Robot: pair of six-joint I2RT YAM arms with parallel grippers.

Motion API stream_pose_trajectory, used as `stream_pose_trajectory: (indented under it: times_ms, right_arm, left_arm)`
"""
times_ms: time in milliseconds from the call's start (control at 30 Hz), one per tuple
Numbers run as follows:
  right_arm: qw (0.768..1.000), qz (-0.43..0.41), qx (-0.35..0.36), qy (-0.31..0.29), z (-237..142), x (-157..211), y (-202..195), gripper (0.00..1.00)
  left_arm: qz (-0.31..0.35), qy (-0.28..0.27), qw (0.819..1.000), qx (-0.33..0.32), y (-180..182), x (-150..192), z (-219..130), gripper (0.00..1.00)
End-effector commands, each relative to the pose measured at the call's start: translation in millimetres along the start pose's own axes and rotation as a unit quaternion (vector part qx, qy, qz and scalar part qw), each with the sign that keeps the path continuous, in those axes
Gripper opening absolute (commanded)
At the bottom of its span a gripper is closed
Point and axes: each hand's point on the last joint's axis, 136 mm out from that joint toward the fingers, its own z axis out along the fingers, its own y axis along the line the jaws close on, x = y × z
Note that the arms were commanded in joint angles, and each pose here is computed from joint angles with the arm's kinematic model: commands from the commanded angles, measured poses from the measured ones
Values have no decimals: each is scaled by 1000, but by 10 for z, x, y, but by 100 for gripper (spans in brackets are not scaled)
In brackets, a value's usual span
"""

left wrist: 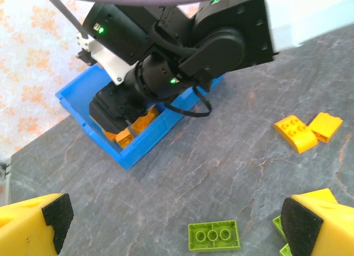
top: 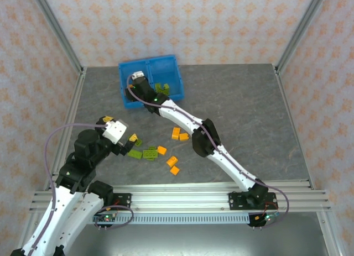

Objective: Sort the legos into containers by color

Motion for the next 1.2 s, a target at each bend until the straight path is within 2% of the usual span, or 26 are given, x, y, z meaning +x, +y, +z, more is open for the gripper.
stream_pose_trajectory:
  times_ms: [0,67,167,267,300,333,400,533,600,667,767,900,1000,1167]
  right_arm:
    - [998,-19,-45,-28,-738,-660,468,67]
    - [998,-8,-64,-11,-968,-677,515,67]
    - [996,10,-87,-11,-1399,-707,489,69]
    - [996,13,-86,-13,-1894,-651,339,73]
    - [996,8,-87,-8,-2071,-598,283,74]
    - [996,1,-91,-1,-2249,-534,239,75]
    - [994,-9,-109,14,-2568,-371,183,79]
    - [976,-22,-204,66,-3154,72,295,86]
    - [963,-18,-250,102,-3360,269,378,89]
    - [952,-11,-275,131,-3483,418,424,92]
    - [950,7,-275,150,-3508,548,412,93]
    - [953,30,-257,155,-3387,631,371,94]
    - [954,47,-247,162,-3281,659,368,94]
    - [957,59,-233,160,-3209,670,357,100]
  left_arm:
    - [-13,-2,1000,-25,110,-44,-8,100]
    - [-25,1,999,-36,149,-36,9,100]
    - [-117,-11,988,-103,432,-148,-42,100]
    - [-234,-30,961,-143,658,-347,-108,100]
    - [-289,-25,943,-164,752,-358,-116,100]
    - [-344,-11,920,-186,828,-329,-108,100]
    - [-400,45,893,-202,841,-220,-11,100]
    - [-430,171,862,-205,688,169,395,100]
    - [-456,215,834,-224,675,455,565,100]
    - [-487,241,800,-254,719,727,636,100]
    - [-529,270,746,-300,799,1080,631,100]
    - [-583,294,690,-313,760,1469,688,100]
    - [-599,344,656,-305,665,1762,757,99]
    - [-619,390,619,-285,469,2123,909,91]
